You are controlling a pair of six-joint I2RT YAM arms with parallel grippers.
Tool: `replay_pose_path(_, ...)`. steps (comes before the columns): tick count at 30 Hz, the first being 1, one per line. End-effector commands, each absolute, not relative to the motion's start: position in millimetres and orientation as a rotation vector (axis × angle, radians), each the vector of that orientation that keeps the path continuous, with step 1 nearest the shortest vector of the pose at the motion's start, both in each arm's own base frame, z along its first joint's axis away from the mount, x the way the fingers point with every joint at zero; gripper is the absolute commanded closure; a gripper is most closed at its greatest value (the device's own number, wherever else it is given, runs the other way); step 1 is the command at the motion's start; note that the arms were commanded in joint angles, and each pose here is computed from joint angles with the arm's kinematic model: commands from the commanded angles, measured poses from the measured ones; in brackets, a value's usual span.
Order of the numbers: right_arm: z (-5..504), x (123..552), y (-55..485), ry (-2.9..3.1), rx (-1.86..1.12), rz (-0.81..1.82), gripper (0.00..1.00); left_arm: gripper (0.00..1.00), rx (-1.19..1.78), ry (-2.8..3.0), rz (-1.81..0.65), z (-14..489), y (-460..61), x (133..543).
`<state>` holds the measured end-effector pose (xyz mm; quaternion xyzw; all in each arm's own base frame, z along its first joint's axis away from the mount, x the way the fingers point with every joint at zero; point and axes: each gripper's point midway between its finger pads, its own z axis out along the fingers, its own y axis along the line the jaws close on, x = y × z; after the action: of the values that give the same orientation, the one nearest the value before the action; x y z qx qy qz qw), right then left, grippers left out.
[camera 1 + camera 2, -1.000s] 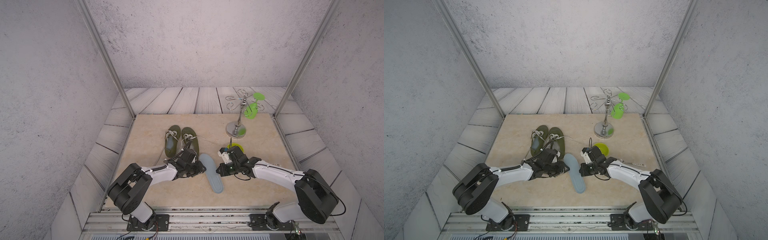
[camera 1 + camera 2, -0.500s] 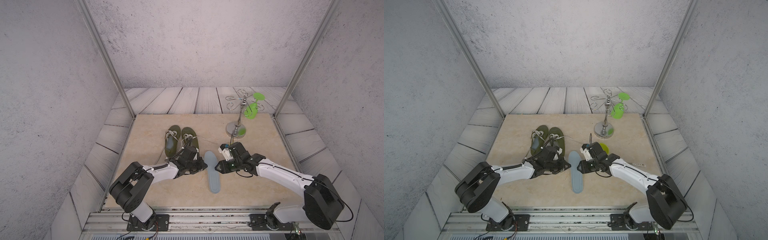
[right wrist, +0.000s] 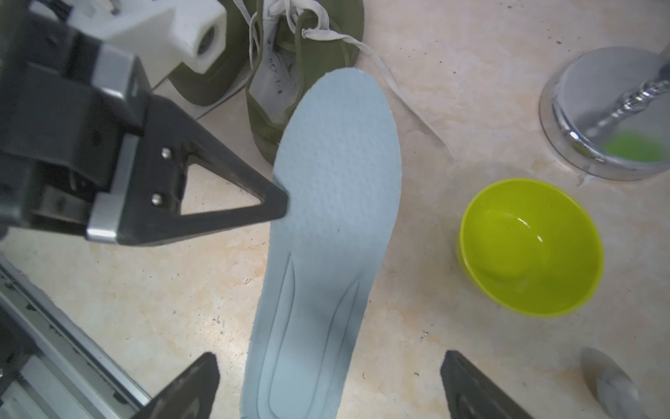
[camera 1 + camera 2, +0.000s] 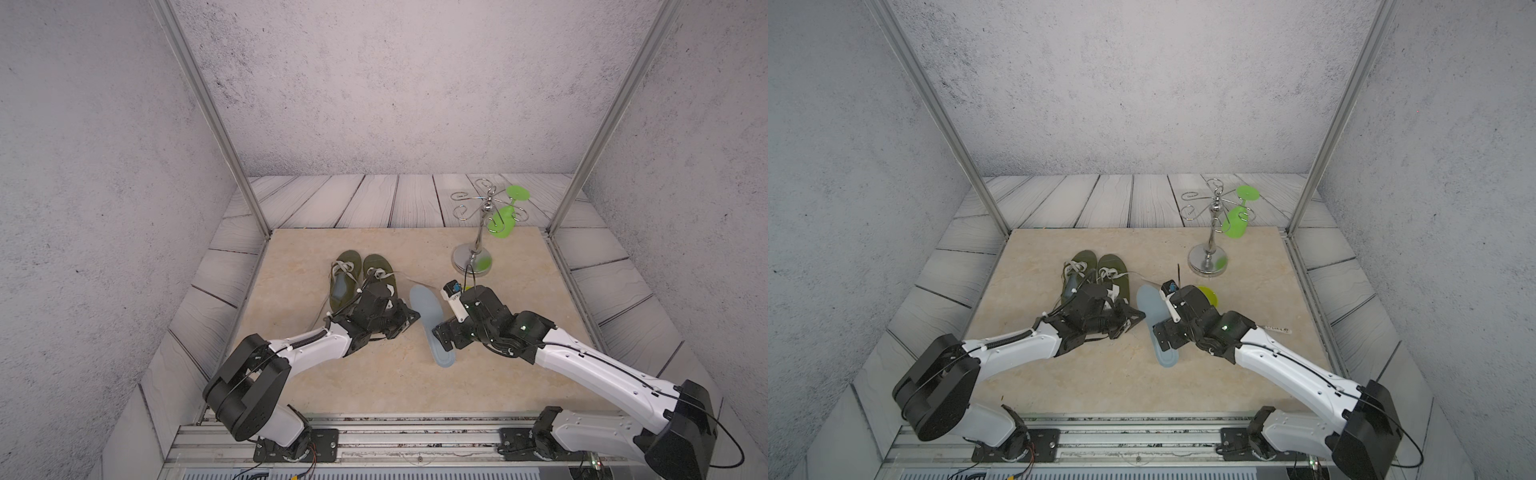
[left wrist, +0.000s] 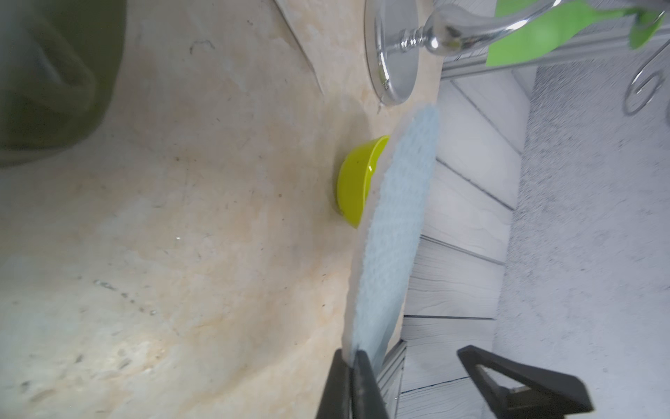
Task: Insert the insole into the shoe
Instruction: Pick up the insole from the center of the board.
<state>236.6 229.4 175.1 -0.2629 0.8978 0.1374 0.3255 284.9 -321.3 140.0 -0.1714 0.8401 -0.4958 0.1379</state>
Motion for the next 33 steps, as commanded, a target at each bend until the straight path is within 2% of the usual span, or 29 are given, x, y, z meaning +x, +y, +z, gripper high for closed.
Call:
replay_pose_path(1,188,236,223,2.285,-0.7,0.313,0.01,1.0,-0.653,2.345,-1.564,162,-330,295)
replay_pose_path(11,173,235,238,2.317,-0.713,0.374,0.01,1.0,-0.796,2.277,-1.626,166,-327,300)
replay_pose_path(23,145,246,233,2.403,-0.709,0.243,0.0,1.0,-0.829,2.272,-1.626,158,-323,297)
replay_pose_path(30,142,246,235,2.415,-0.727,0.237,0.09,1.0,-0.844,2.27,-1.627,155,-321,297)
replay_pose_path(33,137,246,235,2.434,-0.736,0.219,0.09,1.0,-0.867,2.259,-1.637,153,-320,296)
